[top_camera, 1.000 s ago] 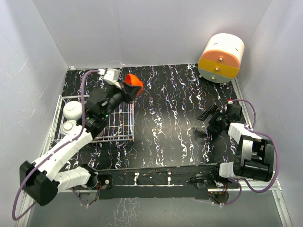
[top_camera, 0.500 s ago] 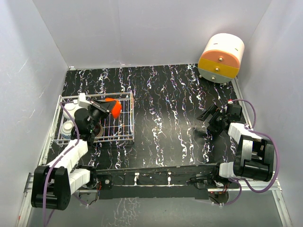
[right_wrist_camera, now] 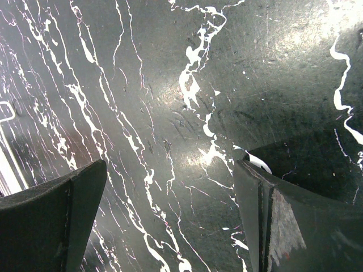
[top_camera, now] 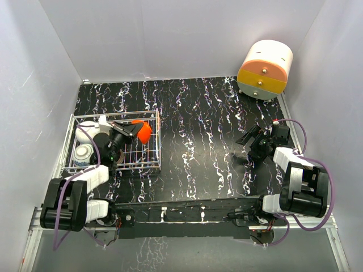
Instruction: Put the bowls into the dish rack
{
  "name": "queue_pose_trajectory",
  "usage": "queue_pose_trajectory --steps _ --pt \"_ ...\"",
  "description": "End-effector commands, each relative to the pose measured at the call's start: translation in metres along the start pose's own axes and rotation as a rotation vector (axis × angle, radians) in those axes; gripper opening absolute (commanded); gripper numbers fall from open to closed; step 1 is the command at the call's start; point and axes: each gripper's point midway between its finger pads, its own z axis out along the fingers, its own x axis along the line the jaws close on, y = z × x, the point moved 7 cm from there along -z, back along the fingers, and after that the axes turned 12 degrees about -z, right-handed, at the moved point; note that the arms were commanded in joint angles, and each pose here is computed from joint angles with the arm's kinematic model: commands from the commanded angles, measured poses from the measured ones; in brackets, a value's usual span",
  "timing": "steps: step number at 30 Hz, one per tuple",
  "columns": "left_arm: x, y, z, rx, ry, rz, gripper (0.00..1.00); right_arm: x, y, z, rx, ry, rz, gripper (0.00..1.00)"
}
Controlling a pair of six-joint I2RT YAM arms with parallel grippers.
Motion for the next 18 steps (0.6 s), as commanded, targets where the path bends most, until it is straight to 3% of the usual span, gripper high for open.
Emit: queue_pose_trajectory --steps 1,18 --pt "-0.009 0.000 0.002 0.018 -0.073 0.020 0.00 -0.003 -0.002 0.002 -0.002 -0.007 -0.008 0.98" --pt "0.036 -0.018 -0.015 0.107 0.044 -0.035 0.00 -0.004 -0.004 0.004 0.000 -0.003 0.001 0.98"
